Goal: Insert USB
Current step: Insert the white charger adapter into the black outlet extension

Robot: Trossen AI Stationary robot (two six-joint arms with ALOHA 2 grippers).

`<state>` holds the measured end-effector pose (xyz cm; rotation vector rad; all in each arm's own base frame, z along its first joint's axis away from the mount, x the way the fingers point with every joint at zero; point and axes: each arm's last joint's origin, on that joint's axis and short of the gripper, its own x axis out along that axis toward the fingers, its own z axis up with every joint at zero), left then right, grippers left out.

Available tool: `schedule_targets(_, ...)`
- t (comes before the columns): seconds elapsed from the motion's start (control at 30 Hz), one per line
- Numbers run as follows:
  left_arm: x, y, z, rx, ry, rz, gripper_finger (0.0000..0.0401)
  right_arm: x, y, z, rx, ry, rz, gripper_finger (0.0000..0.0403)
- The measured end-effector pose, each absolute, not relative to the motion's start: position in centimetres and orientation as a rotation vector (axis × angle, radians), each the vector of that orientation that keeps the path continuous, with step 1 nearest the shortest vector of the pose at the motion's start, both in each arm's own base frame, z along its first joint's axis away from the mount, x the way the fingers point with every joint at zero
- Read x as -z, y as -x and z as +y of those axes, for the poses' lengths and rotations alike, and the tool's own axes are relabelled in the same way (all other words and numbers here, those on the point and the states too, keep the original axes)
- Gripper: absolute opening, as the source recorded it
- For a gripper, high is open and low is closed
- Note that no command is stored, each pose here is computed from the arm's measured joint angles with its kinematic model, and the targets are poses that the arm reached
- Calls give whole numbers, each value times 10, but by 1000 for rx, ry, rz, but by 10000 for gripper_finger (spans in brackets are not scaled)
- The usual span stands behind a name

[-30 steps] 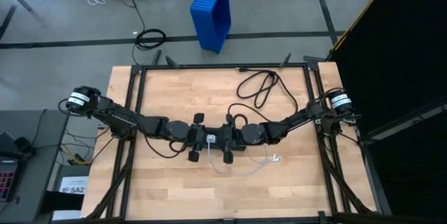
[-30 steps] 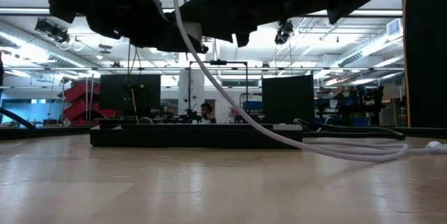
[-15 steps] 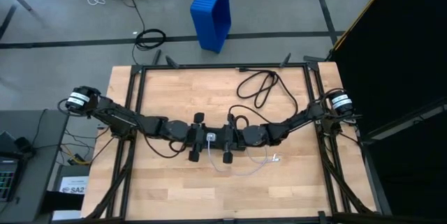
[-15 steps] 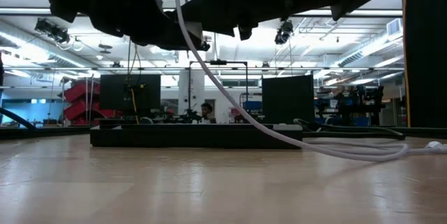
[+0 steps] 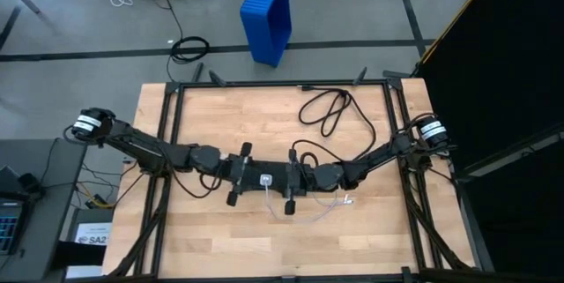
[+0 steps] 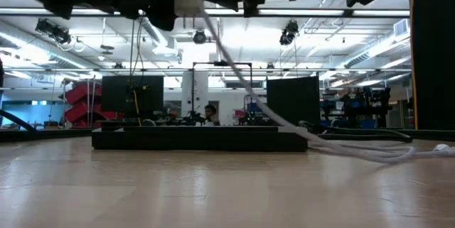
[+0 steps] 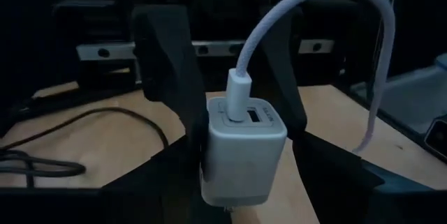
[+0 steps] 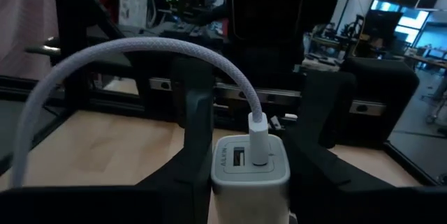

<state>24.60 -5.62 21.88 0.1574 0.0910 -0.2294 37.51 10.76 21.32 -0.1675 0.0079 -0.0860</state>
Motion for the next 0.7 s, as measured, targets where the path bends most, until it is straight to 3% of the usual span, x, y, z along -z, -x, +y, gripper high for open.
schedule_targets(0.7,-217,-249,-55,174,-135,53,213,-216,-376,103,73,102,-23,113)
